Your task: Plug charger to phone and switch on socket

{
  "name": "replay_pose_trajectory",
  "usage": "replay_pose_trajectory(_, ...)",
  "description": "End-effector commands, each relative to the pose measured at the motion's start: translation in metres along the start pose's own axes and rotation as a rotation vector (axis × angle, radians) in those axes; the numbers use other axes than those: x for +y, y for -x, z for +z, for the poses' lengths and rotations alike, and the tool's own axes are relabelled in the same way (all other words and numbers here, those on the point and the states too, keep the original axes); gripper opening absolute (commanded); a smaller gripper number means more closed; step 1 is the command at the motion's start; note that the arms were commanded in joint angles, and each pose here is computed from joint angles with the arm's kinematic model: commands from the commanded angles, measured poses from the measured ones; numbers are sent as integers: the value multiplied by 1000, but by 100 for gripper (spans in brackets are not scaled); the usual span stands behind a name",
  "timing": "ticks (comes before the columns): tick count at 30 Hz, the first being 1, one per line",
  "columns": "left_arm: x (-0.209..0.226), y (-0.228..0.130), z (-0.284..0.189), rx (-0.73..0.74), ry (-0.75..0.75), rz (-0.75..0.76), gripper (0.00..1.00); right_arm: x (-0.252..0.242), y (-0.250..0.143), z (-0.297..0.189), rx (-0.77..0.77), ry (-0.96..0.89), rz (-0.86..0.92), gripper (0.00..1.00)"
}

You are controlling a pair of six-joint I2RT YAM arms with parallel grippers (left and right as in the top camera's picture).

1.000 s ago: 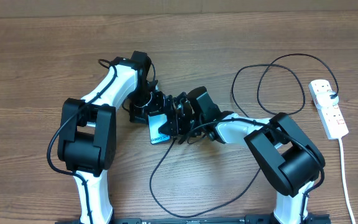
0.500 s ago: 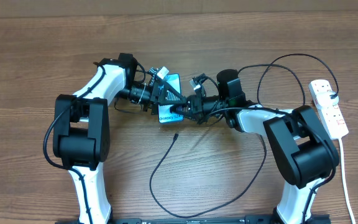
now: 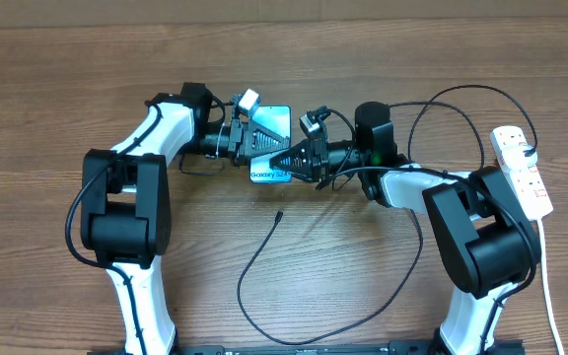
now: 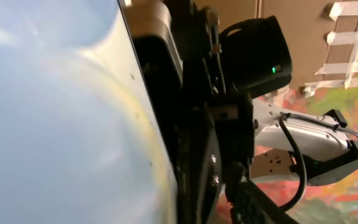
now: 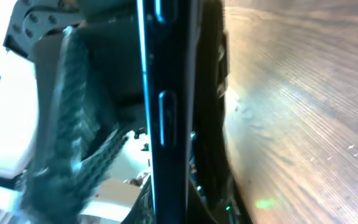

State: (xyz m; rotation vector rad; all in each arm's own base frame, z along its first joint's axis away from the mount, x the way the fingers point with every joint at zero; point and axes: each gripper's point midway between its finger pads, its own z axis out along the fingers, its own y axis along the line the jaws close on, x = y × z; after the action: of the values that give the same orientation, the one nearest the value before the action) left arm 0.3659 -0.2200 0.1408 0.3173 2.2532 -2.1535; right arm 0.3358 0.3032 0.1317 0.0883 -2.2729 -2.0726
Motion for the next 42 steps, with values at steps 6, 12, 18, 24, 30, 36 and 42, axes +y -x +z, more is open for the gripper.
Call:
replay_pose_trajectory(6,10,10,-16,-37,36,28,44,22,-25,8,136,48,-100,4)
replay_pose_trajectory(12,10,12,-18,-41,36,12,36,5,-23,9,104,5,-91,4)
replay_pose_trajectory(18,10,12,-17,-40,36,3,4,-5,-22,11,82,-29,-97,4)
replay_pose_trajectory(24,16,10,-18,-33,73,4,4,-6,-20,11,75,-33,-101,17)
replay_pose_trajectory(30,22,6,-17,-20,109,-28,13,-11,-10,11,17,-65,-72,4)
replay_pose_trajectory(36,22,6,-17,-20,107,-29,20,-16,0,11,-42,-96,-59,4)
replay_pose_trajectory(42,18,7,-17,-26,82,-28,8,-20,8,10,-87,-121,-61,4)
